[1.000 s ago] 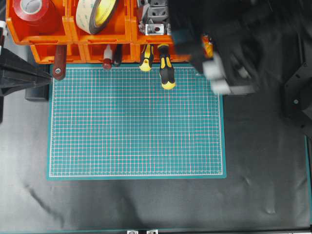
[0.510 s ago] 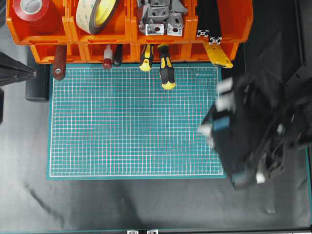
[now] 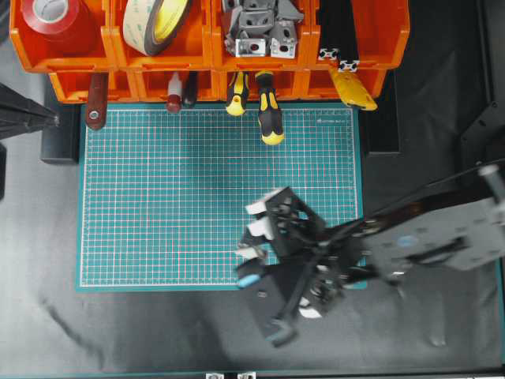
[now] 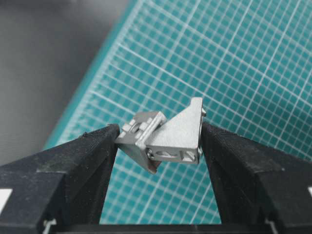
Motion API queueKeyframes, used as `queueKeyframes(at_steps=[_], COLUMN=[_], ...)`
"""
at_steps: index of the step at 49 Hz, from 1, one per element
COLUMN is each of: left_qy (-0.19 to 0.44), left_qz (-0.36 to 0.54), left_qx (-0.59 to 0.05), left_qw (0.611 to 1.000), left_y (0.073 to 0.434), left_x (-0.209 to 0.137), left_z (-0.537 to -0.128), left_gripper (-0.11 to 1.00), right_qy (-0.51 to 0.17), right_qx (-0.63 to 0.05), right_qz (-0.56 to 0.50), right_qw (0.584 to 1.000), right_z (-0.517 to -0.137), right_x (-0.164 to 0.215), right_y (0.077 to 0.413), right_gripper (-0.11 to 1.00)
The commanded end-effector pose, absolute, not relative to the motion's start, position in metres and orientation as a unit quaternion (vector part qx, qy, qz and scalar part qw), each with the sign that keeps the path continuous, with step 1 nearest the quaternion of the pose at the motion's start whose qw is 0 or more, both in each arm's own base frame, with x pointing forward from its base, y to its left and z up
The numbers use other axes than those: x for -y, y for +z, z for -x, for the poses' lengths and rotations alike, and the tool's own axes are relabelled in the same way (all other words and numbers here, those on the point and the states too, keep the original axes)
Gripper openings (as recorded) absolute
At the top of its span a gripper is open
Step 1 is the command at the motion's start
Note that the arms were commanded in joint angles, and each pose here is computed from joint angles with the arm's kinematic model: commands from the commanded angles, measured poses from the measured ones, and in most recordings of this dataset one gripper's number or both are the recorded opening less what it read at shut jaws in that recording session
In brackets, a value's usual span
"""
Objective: Pick corner brachets from container rack with right arm.
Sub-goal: 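Lift the held brackets out and carry them over the green mat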
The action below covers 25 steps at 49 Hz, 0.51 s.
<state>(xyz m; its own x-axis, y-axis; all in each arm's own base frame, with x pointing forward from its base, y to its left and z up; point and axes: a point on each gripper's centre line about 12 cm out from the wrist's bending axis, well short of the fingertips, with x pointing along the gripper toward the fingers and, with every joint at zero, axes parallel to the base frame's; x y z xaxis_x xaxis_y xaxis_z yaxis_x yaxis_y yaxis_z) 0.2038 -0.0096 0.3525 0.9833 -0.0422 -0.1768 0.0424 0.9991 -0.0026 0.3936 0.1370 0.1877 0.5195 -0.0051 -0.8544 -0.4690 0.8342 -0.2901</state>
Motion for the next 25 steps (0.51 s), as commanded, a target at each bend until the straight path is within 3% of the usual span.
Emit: queueKeyframes(at_steps=[1,25], left_qy=[-0.02,-0.021], left_qz=[0.0,-0.001], left_qx=[-0.072,-0.071], left_qw=[0.997,0.997], left_y=[0.365,0.365], left_x=[0.009,0.009], left_z=[-0.204,-0.204], left_gripper=[0.0,0.0], right_qy=[0.133,0.118], right_qx=[-0.451,-0.474], right_qz=[0.26,0.254], right_qw=[0.844,0.835], right_z=[-0.412,-0.418], right_x=[-0.134,-0.116], right_y=[0.189,0.165], right_gripper=[0.56,0.56])
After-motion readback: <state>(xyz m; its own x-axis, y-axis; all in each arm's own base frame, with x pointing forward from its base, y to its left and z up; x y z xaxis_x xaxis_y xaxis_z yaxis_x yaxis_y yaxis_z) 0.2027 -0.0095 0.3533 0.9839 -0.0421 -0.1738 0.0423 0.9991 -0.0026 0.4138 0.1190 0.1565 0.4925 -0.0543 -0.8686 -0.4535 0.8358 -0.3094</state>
